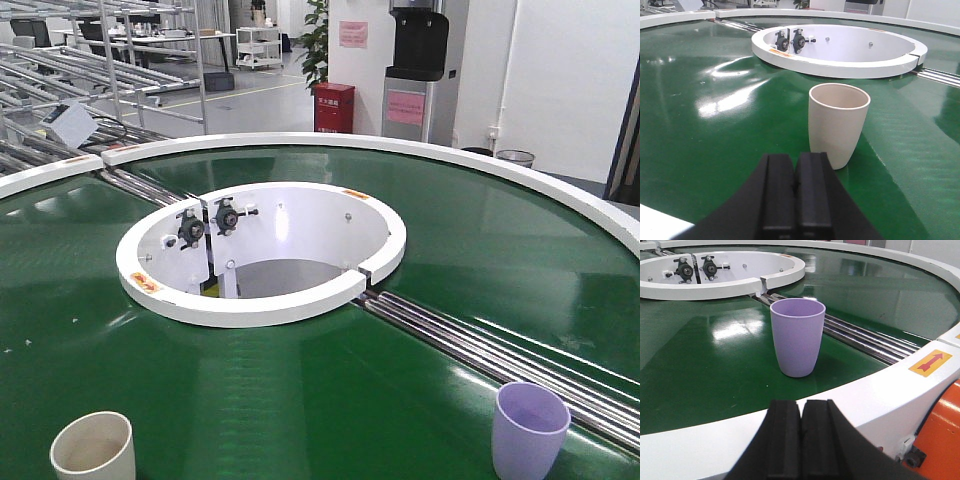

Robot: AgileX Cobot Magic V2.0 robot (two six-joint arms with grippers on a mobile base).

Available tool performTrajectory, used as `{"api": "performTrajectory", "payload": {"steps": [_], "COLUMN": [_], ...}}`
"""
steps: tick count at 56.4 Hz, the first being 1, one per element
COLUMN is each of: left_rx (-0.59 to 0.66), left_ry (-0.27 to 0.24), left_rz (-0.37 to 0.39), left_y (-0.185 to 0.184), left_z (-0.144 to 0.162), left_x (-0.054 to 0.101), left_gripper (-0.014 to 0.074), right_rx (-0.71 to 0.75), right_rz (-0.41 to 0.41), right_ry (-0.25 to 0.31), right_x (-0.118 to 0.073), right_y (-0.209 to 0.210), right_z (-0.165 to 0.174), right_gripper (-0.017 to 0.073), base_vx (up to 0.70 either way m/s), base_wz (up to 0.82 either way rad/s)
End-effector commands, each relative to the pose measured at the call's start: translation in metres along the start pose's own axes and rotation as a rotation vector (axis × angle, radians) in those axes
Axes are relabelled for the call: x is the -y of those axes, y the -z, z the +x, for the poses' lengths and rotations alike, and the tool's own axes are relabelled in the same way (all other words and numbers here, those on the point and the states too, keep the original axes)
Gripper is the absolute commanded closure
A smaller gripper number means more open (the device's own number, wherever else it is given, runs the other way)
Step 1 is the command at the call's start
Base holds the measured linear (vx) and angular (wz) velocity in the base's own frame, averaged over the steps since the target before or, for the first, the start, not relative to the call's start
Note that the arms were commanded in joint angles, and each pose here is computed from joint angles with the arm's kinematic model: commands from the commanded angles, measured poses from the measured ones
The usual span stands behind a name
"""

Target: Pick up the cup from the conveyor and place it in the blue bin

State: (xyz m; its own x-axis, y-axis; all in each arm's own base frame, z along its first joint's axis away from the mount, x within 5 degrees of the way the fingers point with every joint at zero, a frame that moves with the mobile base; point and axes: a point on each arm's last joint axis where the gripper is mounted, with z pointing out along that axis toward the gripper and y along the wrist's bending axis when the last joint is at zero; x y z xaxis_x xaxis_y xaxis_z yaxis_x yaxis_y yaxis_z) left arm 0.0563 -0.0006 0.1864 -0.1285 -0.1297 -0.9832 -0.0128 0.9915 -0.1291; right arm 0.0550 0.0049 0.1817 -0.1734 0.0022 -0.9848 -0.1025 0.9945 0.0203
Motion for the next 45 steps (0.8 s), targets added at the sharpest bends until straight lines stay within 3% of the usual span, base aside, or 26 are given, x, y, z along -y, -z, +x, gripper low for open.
{"api": "performTrajectory", "payload": {"steps": [1,45], "left_rx": [0.069,0.069], "left_ry": [0.008,0.008], "left_rz": [0.003,0.003], "left_y": [-0.0008,-0.0008], "left_z": [-0.0036,-0.0036], "left_x": [-0.0001,-0.0001], "left_gripper": [0.0600,0.0600], "right_rx": [0.073,0.084], "right_rz": [-0.009,-0.009], "right_ry": [0.017,0.027], "right_x": [-0.0008,-0.0008], "right_y": [-0.0009,-0.0008], "right_z": [-0.0016,-0.0026], "right_gripper": [0.0568,0.0568], "base_vx": [0.00,0.00], "base_wz": [0.00,0.00]}}
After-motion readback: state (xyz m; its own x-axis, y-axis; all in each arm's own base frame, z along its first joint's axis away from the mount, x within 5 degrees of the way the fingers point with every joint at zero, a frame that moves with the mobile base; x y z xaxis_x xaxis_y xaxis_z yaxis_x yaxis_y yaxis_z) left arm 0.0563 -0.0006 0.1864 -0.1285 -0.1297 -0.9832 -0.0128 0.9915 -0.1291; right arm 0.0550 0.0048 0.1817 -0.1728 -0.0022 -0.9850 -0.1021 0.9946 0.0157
